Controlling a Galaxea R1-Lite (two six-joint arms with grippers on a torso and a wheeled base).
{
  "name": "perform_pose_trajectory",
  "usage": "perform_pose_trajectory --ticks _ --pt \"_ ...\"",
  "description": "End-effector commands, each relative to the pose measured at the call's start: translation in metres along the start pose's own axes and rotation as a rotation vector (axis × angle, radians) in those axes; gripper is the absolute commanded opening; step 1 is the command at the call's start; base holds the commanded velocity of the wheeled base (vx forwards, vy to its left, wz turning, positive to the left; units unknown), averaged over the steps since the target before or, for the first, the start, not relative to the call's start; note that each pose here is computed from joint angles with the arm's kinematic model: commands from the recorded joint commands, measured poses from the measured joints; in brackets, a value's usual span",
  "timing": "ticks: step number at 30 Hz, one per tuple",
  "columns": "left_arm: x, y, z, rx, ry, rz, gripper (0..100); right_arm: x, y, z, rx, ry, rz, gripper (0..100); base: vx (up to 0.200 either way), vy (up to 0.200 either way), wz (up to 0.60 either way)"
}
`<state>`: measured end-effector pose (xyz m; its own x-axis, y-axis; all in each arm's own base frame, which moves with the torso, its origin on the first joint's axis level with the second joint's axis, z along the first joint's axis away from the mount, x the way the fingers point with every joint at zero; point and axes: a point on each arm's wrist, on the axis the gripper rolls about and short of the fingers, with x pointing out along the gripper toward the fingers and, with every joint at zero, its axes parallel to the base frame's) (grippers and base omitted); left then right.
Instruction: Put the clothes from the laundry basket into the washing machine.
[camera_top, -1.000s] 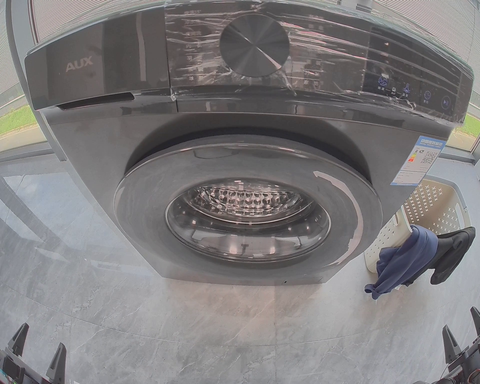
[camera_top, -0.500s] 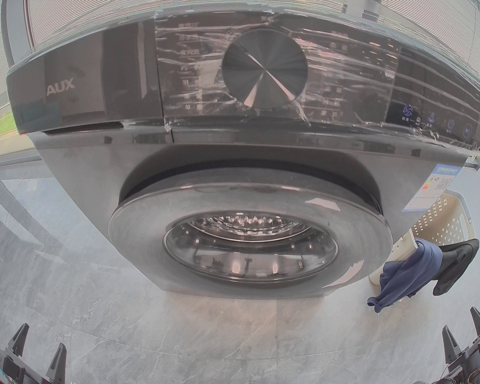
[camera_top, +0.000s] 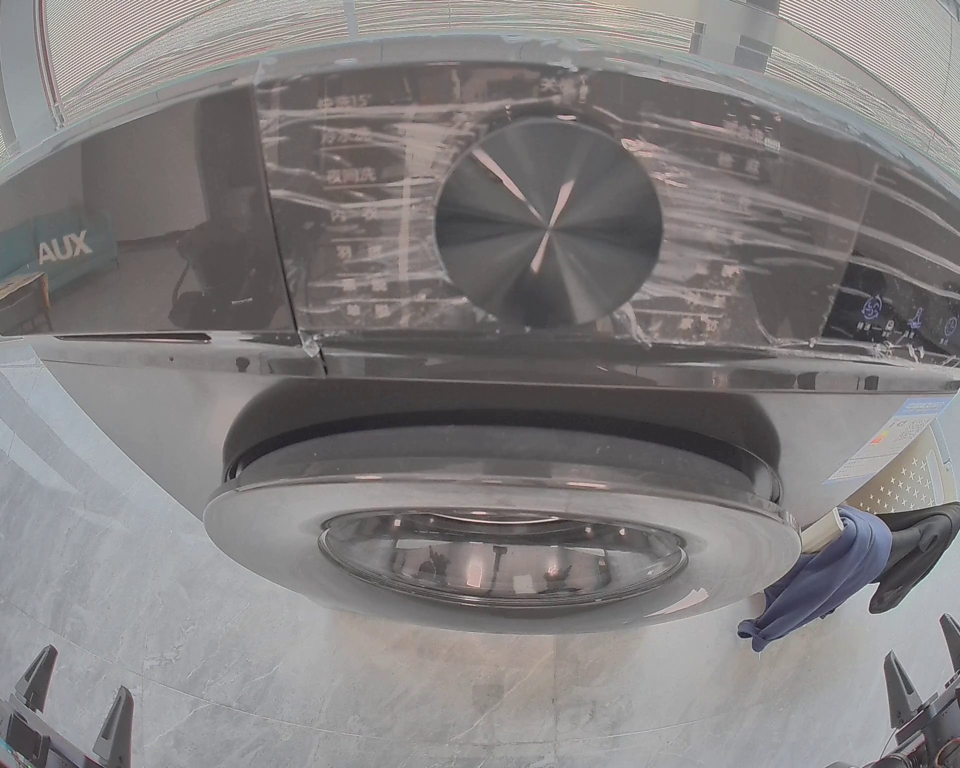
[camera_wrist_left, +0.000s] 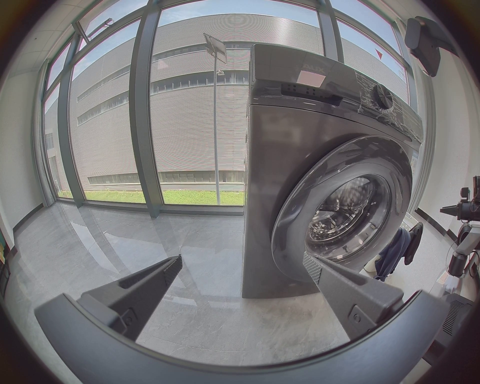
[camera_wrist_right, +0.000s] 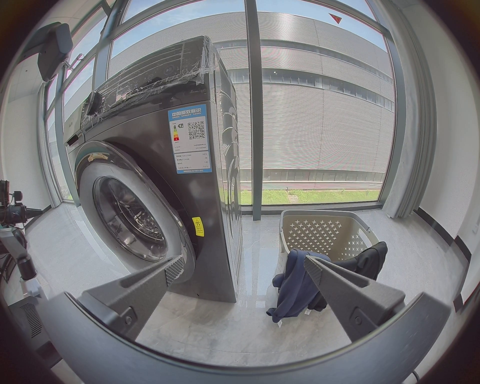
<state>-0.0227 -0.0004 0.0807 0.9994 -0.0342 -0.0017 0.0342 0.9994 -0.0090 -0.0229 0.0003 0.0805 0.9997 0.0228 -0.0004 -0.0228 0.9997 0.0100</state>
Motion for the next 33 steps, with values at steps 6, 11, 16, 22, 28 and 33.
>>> perform_pose_trajectory --ticks 6,11,16,22,28,33 --pt "0.000 0.000 -0.005 0.009 0.000 -0.003 100 -0.017 0.002 0.075 0.061 -0.169 0.103 100 0.000 0.000 0.00" --pt "0.000 0.000 -0.005 0.009 0.000 -0.003 100 -0.002 0.004 0.071 0.089 0.090 0.301 100 0.000 0.000 0.00" --pt "0.000 0.000 -0.005 0.009 0.000 -0.003 100 0.025 0.007 0.065 0.092 0.284 0.378 100 0.000 0.000 0.00" --pt "0.000 0.000 -0.005 0.009 0.000 -0.003 100 0.055 0.012 0.073 0.108 0.379 0.482 100 0.000 0.000 0.00" --pt "0.000 0.000 -0.005 0.009 0.000 -0.003 100 0.084 0.024 0.078 0.087 0.455 0.610 100 0.000 0.000 0.00" --pt "0.000 0.000 -0.005 0.009 0.000 -0.003 100 0.111 0.034 0.080 0.070 0.496 0.605 100 0.000 0.000 0.00"
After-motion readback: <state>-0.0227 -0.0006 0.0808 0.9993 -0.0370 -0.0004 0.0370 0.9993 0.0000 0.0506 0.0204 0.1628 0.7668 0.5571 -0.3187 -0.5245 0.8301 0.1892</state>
